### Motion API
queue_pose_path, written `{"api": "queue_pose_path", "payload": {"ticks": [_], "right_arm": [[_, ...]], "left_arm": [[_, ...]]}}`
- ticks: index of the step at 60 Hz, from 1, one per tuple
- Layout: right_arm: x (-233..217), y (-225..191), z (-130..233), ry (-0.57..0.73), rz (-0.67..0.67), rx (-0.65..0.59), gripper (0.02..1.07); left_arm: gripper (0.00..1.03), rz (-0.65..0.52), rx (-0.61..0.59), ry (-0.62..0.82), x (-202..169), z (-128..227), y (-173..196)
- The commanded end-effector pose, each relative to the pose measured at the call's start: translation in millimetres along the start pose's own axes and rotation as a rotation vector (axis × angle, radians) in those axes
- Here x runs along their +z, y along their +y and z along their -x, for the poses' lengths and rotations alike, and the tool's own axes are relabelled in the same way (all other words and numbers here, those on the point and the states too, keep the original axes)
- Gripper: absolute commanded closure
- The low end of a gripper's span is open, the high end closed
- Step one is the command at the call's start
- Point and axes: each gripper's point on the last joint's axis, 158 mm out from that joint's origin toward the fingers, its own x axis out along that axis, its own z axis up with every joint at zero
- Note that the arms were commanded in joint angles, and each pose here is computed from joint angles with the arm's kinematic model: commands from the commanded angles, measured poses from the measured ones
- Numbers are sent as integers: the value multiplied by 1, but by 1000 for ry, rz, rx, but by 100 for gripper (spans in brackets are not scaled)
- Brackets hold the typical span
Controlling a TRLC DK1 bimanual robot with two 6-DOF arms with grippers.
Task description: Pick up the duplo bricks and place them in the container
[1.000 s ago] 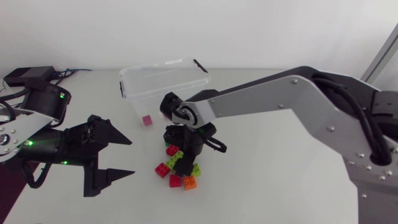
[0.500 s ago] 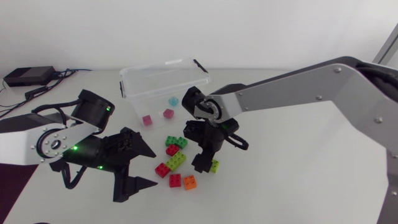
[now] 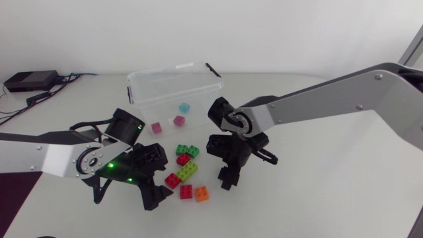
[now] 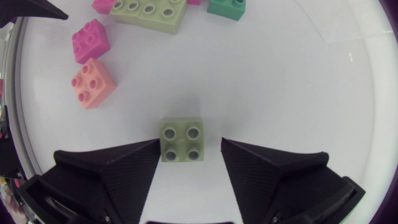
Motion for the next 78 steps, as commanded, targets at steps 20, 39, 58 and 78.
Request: {"api": "queue_pose_path", "payload": {"ticks": [20, 39, 58, 78], "right_arm": [[13, 7, 46, -91, 25, -26, 82], [65, -35, 115, -284, -58, -118, 82], [123, -103, 172, -529, -206, -202, 82], [169, -149, 181, -622, -246, -245, 82]], "left_arm": [[29, 80, 104, 40, 5, -26, 14], [80, 81, 70, 90, -5, -35, 5], [82, 47, 79, 73, -1, 6, 3], [81, 31, 152, -56, 31, 64, 27]]}}
